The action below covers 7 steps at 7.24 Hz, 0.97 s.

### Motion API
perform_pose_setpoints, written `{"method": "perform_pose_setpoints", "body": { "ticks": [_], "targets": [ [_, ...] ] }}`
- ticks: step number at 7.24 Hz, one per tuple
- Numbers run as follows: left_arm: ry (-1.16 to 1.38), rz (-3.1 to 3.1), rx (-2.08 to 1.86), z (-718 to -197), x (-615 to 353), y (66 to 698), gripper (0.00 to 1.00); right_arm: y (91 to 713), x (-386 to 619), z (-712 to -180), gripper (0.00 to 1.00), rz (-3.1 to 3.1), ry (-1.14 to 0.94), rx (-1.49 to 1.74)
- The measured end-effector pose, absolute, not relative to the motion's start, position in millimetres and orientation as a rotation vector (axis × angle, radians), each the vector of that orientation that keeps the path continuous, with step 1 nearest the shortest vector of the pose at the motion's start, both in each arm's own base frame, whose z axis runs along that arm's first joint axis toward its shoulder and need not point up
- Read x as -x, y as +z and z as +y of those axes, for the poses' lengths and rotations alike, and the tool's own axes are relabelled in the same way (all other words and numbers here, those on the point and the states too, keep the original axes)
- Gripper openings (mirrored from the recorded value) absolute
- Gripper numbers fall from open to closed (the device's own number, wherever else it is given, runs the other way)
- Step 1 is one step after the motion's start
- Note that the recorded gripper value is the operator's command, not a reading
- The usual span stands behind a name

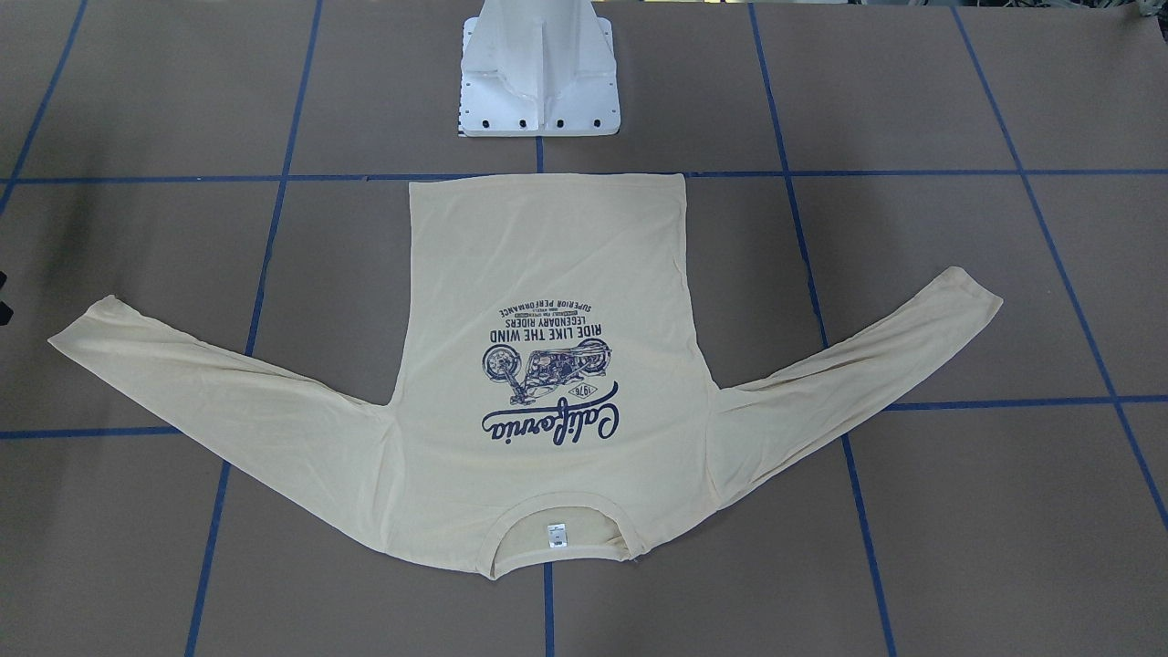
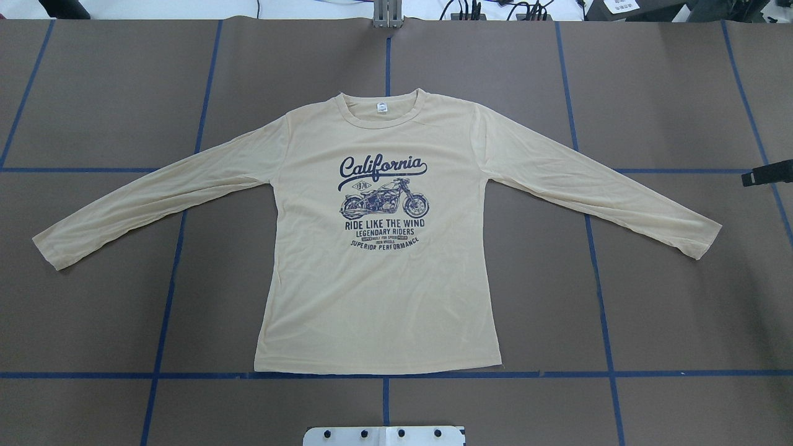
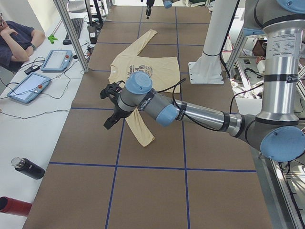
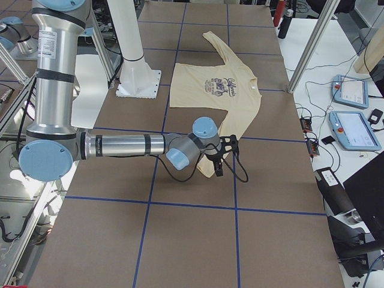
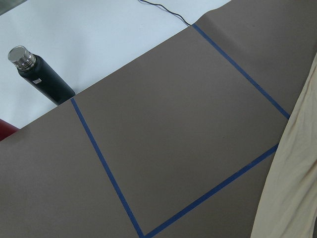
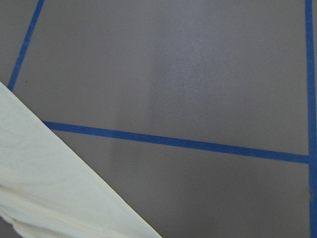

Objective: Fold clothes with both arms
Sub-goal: 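Move the right gripper to the sleeve cuff nearest it and grasp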

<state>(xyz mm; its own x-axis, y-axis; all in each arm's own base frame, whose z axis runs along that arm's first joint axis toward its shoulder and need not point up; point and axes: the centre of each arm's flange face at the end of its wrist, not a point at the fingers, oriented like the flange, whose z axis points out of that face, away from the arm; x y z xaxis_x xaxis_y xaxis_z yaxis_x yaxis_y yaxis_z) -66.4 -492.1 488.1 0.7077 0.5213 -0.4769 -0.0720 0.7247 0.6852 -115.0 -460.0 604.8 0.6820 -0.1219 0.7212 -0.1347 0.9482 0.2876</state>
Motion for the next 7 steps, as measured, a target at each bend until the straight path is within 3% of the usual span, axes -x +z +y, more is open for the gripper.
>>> {"method": "perform_pose_setpoints", "body": {
  "ticks": [1, 3, 7],
  "targets": [
    [0.361, 0.716, -0.689, -492.1, 66.4, 488.3, 1.0, 622.9, 136.2, -453.0, 0.74, -0.822, 0.025, -0.346],
    [0.362, 0.715, -0.689, -491.7, 66.4, 489.2, 1.0, 639.9, 161.2, -442.3, 0.62, -0.828, 0.03, -0.359],
    [0.363, 0.715, -0.685, -490.1, 66.4, 491.6, 1.0, 653.3, 178.1, -427.2, 0.61, -0.814, 0.003, -0.338]
  ]
}}
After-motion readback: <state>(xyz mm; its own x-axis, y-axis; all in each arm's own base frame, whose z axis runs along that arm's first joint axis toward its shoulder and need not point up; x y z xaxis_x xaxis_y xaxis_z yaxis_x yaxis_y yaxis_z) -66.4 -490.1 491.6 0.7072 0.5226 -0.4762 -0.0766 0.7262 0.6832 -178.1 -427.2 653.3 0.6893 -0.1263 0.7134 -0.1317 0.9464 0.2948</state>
